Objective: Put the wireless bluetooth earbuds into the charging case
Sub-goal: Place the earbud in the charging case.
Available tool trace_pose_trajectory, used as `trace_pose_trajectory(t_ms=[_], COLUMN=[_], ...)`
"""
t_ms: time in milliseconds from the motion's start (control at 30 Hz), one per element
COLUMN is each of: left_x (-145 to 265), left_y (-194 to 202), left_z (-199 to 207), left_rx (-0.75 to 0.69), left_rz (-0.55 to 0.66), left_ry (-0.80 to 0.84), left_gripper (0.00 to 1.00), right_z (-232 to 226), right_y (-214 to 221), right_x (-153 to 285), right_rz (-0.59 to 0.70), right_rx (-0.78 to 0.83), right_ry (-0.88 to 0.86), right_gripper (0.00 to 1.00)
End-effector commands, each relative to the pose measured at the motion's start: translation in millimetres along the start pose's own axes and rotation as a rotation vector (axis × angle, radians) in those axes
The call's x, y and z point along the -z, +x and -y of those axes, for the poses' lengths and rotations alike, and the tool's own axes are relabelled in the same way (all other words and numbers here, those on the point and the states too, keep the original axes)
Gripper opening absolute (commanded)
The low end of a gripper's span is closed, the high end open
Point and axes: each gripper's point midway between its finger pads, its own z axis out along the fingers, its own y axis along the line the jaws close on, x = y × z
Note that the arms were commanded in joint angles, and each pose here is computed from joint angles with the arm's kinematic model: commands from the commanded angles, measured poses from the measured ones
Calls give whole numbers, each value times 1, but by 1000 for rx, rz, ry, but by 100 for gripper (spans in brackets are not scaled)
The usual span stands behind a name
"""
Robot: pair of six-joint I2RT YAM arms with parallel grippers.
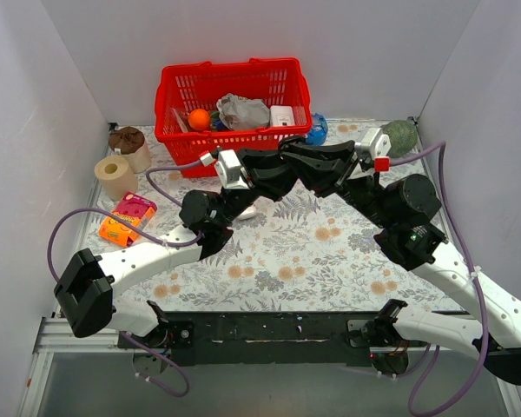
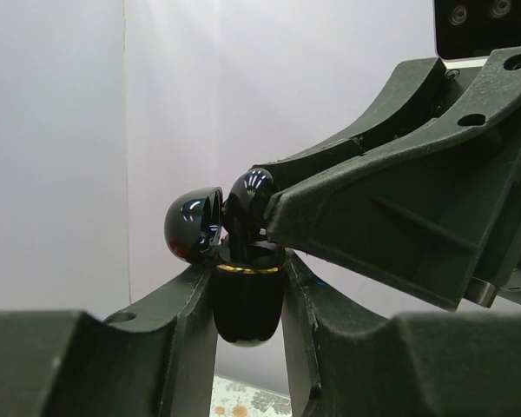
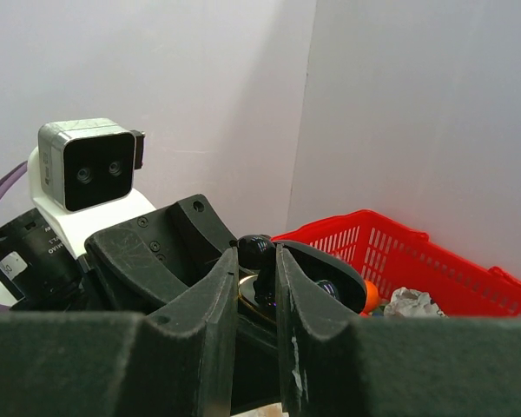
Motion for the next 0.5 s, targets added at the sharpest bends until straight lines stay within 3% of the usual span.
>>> trace_pose_trajectory(t_ms=[0, 167, 467], left_x=[-5, -4, -1], left_y=[-28, -28, -26], left_z=[2, 2, 3], left_rx=[-29, -26, -19], left_rz=[65, 62, 55], left_ry=[3, 6, 8], left_gripper=[0, 0, 0], right_z=[-7, -2, 8], right_y=[10, 11, 9], right_x=[4, 2, -4], right_rz=[-65, -80, -102], right_rx=[-35, -52, -70], right_ry=[-22, 5, 65], right_gripper=[2, 22, 39])
